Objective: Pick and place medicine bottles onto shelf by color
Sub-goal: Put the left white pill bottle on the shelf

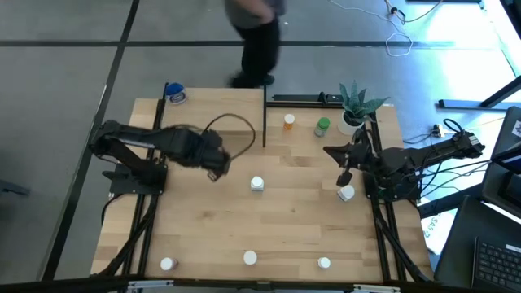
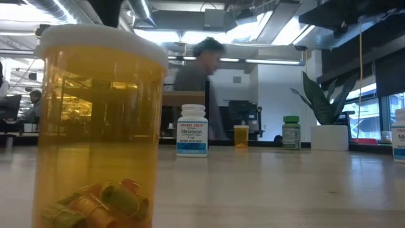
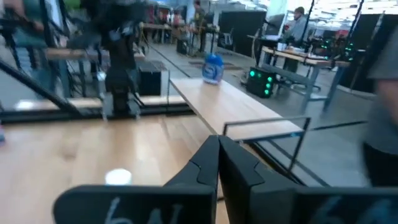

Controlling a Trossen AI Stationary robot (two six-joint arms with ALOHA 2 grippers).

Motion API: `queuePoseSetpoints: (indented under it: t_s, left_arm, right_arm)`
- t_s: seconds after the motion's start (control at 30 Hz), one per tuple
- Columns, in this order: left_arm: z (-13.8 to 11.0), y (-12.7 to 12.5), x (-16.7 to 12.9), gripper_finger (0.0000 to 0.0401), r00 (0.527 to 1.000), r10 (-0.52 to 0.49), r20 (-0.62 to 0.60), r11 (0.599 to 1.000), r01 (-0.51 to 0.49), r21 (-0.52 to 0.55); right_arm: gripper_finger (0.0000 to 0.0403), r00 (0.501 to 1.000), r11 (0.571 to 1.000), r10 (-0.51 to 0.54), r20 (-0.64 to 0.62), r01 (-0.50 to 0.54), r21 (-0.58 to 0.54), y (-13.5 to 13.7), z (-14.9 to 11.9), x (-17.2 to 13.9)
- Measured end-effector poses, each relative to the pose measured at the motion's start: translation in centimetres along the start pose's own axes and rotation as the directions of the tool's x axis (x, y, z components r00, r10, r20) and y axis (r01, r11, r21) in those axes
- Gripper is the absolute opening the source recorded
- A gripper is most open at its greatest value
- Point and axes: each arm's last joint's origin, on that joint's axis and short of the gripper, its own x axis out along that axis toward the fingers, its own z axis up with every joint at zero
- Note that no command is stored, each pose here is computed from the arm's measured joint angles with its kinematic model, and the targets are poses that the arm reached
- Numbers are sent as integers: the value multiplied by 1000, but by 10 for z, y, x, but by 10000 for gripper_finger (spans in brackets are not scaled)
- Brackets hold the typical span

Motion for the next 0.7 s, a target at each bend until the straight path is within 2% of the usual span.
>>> queuePoseSetpoints:
  t_s: [0.1,0.27,0.47,0.53,0.7]
  left_arm:
    - [-16,-10,-10,0,999,-34,8,999,34,-23]
    - [-44,-24,-28,0,995,-97,33,993,98,-62]
    - [-74,-33,-46,0,982,-150,114,980,162,-112]
    - [-82,-37,-50,0,977,-154,145,978,172,-121]
    - [-95,-39,-56,0,972,-165,168,973,188,-134]
  right_arm:
    - [11,996,996,87,4,-88,8,2,1,0]
    - [4,965,966,260,-42,-259,11,9,9,1]
    - [2,923,962,263,-281,-275,-1,18,24,12]
    - [2,892,953,280,-354,-302,-7,23,33,18]
    - [2,769,915,333,-546,-404,-12,38,48,32]
